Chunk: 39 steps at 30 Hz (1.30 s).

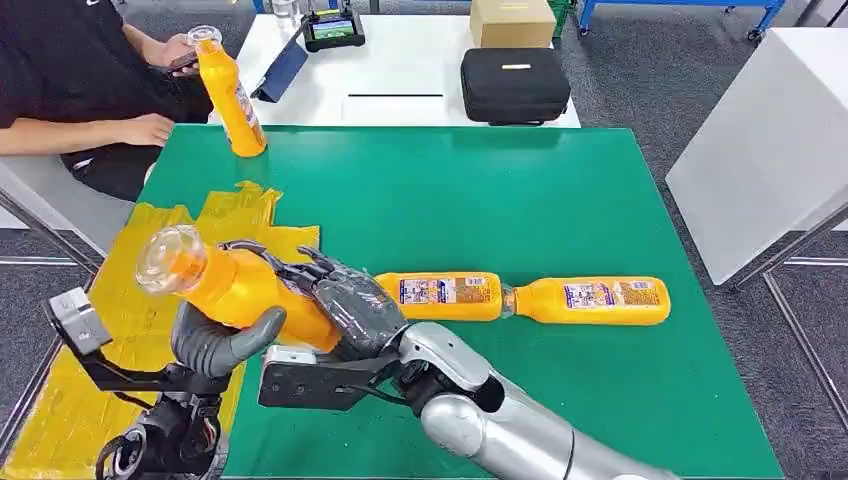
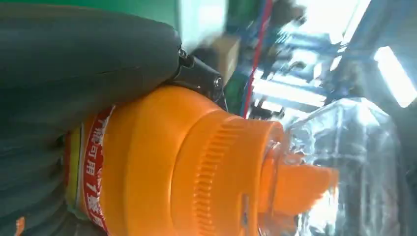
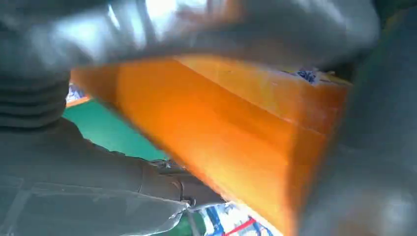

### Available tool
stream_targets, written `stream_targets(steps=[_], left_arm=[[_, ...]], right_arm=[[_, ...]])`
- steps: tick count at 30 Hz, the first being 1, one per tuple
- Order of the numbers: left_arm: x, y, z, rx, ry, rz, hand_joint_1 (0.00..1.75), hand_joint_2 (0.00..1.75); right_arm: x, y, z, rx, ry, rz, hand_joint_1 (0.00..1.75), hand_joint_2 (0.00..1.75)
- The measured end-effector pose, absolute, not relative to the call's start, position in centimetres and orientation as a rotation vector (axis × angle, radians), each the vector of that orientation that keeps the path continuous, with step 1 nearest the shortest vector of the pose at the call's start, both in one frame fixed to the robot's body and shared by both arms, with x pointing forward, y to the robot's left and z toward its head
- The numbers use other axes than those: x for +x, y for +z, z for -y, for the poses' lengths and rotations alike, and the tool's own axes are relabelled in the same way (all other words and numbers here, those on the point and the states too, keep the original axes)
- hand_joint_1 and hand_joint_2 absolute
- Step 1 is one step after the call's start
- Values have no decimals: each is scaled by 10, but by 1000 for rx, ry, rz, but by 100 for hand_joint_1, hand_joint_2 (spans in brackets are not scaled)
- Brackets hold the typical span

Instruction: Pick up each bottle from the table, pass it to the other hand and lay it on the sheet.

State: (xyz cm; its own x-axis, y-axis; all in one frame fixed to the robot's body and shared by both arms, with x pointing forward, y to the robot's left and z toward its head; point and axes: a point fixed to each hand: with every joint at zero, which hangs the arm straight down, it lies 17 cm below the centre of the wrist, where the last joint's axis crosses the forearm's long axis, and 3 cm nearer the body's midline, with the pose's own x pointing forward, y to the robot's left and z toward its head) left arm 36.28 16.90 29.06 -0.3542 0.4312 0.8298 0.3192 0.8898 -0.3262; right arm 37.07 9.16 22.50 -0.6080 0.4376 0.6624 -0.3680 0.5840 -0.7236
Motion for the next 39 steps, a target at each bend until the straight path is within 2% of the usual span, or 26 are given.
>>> stream_targets(steps=[6, 10, 13, 25, 31, 39], left_arm=[[345, 323, -238, 110, 103, 2247, 175, 175], [340, 329, -275, 515, -17, 2266, 175, 175], [345, 321, -290, 706, -88, 2215, 175, 175], [378, 267, -299, 934, -300, 2005, 175, 175], [411, 222, -279, 1181, -697, 1792, 175, 175], [427, 161, -258, 1170, -929, 1636, 175, 175]], right_arm=[[401, 202, -29, -273, 1077, 1861, 0, 0], [410, 196, 1, -339, 1047, 1841, 0, 0], [420, 200, 21, -384, 1016, 1833, 0, 0], [424, 205, 78, -476, 900, 1824, 0, 0], [421, 205, 82, -485, 919, 1814, 0, 0], [419, 205, 87, -489, 912, 1809, 0, 0]])
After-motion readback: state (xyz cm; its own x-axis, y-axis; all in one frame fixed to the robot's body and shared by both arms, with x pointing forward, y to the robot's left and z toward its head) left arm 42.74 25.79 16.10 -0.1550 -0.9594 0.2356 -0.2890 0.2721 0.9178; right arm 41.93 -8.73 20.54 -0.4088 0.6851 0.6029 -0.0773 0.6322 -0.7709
